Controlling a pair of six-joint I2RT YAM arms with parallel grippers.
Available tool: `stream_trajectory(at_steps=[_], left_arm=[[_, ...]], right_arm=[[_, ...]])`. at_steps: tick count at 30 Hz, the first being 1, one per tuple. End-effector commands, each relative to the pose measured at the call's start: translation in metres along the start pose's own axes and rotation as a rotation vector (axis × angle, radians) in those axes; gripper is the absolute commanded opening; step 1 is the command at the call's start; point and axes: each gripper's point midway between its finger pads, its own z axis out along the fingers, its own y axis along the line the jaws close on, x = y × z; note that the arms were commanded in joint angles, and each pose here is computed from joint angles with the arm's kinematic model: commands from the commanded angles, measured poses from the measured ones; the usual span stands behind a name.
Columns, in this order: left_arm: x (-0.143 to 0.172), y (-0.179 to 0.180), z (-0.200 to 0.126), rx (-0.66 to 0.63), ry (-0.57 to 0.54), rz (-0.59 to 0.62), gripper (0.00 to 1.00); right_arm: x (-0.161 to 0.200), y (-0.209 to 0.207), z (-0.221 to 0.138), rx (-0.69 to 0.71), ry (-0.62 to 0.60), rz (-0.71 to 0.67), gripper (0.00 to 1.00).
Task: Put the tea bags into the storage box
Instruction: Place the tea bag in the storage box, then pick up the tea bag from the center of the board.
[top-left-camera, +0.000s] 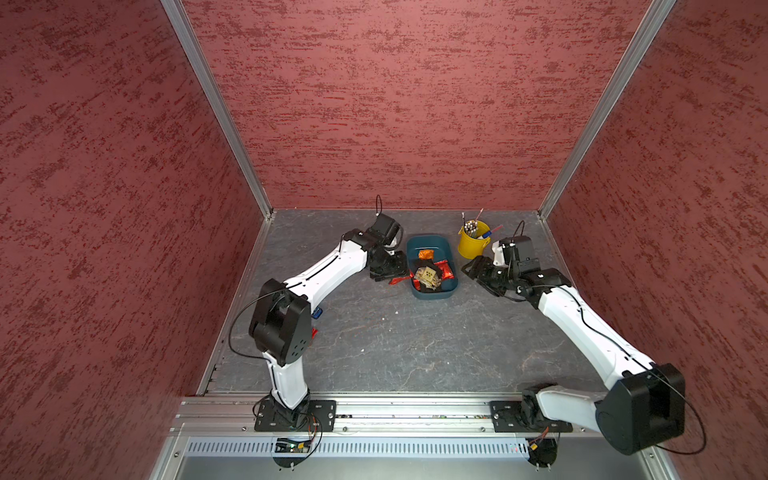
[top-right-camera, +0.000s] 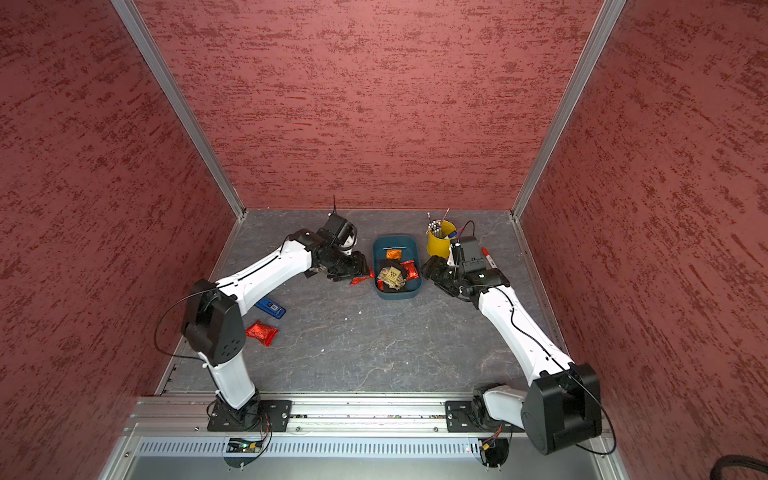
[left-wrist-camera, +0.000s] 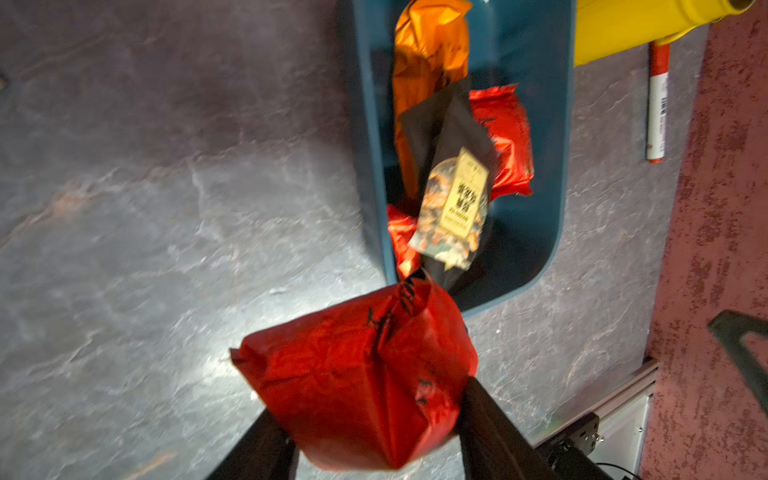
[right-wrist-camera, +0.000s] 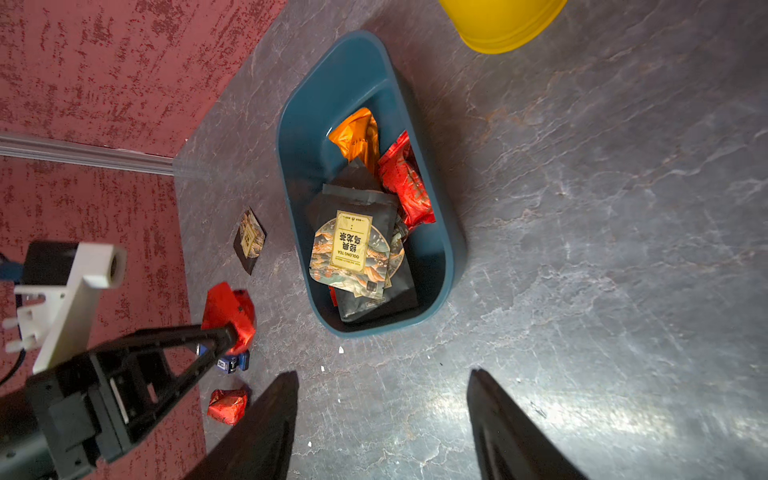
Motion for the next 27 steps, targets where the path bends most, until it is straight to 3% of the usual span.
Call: stream_trajectory(at_steps=[1, 7, 13, 20, 27], left_arm=[[-0.021, -0.023, 0.015, 0.066, 0.009, 0.041, 0.61], [-0.057, -0.048, 0.046, 0.124, -0.004, 0.051, 0.61], [-0.079, -0.056, 0.052, 0.148, -0.033, 0.045, 0.78], [-0.09, -0.036, -0.006, 0.094, -0.112, 0.036, 0.83], [-0.037, 0.042, -0.078, -0.073, -0.138, -0.045, 0.85]], right_arm=[[0.005, -0.01, -0.004, 0.025, 0.0, 0.016, 0.69], [0.01, -0.009, -0.007, 0.009, 0.014, 0.021, 0.69], [0.016, -0.013, -0.007, 0.003, 0.02, 0.024, 0.69], [0.026, -0.011, -0.006, -0.043, 0.022, 0.034, 0.69], [0.06, 0.036, 0.02, -0.117, 0.105, -0.045, 0.69]])
